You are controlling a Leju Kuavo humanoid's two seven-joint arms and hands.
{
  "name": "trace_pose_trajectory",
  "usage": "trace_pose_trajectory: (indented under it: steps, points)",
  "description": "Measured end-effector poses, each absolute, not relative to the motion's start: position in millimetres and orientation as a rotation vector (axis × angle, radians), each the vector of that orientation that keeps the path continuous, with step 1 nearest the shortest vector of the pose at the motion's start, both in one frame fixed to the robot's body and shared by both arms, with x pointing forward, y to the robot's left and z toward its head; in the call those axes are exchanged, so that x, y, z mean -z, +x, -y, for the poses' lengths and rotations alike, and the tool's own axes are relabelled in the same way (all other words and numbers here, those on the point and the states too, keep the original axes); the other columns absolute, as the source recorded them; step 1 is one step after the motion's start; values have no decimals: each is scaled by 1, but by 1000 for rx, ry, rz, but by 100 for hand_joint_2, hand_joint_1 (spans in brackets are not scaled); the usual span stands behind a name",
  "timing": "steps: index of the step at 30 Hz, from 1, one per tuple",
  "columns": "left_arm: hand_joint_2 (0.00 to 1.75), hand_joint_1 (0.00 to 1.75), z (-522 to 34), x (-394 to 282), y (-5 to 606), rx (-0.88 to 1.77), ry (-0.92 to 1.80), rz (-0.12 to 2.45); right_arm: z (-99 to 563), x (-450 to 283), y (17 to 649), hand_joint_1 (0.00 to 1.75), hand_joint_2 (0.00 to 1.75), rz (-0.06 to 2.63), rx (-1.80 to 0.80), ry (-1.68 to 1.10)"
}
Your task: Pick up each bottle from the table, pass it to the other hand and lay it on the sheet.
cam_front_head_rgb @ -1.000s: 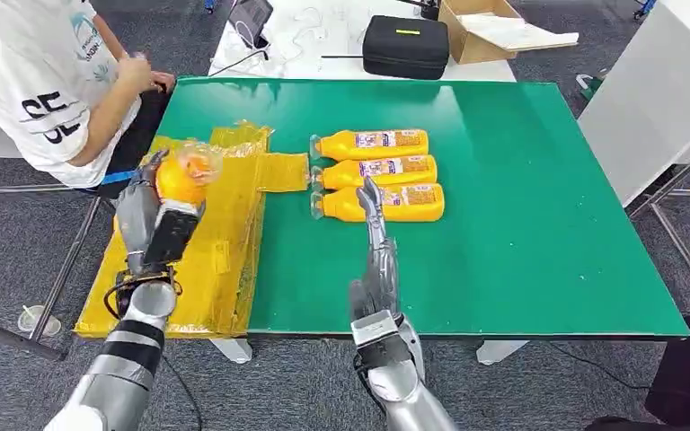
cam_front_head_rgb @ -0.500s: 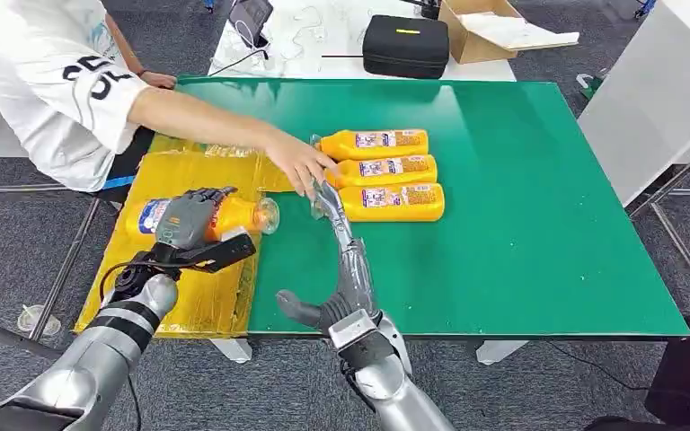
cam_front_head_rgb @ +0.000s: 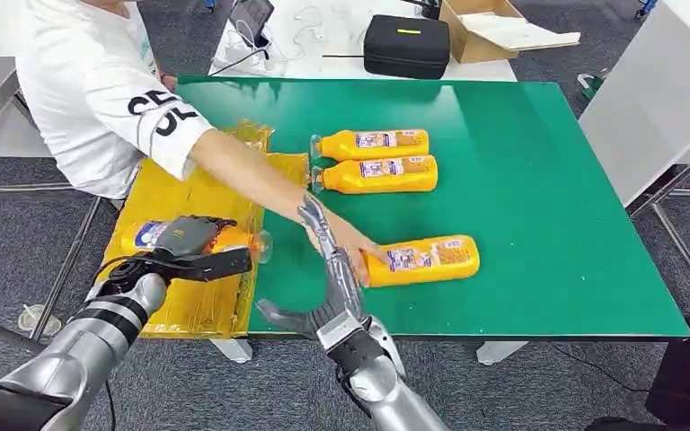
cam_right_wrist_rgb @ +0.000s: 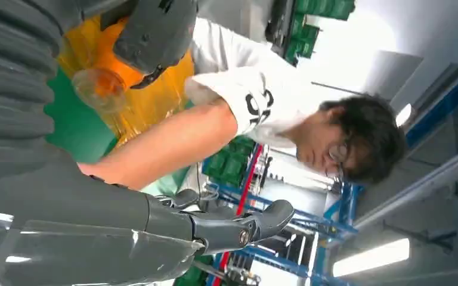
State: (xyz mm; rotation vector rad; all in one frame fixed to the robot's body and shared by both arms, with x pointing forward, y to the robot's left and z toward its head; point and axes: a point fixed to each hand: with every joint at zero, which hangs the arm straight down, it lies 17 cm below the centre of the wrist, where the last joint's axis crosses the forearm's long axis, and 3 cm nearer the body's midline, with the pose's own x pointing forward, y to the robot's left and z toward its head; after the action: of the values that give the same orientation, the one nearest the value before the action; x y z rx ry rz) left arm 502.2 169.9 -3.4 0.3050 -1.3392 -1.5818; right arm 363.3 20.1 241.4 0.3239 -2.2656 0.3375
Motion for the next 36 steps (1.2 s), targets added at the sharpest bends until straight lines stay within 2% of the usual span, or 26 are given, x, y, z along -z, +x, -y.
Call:
trace_pose_trajectory:
  steps: [3,4,5,19,20,30,36]
  points:
    - [175,84,-172,8,499,1581,287,1317,-24,-237,362,0,175,2254,-351,336]
    - [175,12,-172,9,498,1581,285,1315,-25,-236,362,0,175,2249,-353,339]
    - [175,0,-172,10,498,1580,283,1312,-25,-235,362,0,175,2245,-355,341]
    - [175,0,-166,22,478,1548,137,1292,-34,-227,363,0,175,2216,-381,367]
    - [0,0,-166,22,477,1541,124,1290,-34,-226,363,0,175,2215,-382,367]
    - [0,0,-165,15,461,1407,-134,1259,-28,-224,372,0,175,2207,-361,342]
    - [0,0,-155,-20,462,1048,-333,1422,-15,-203,399,0,175,2141,-465,158]
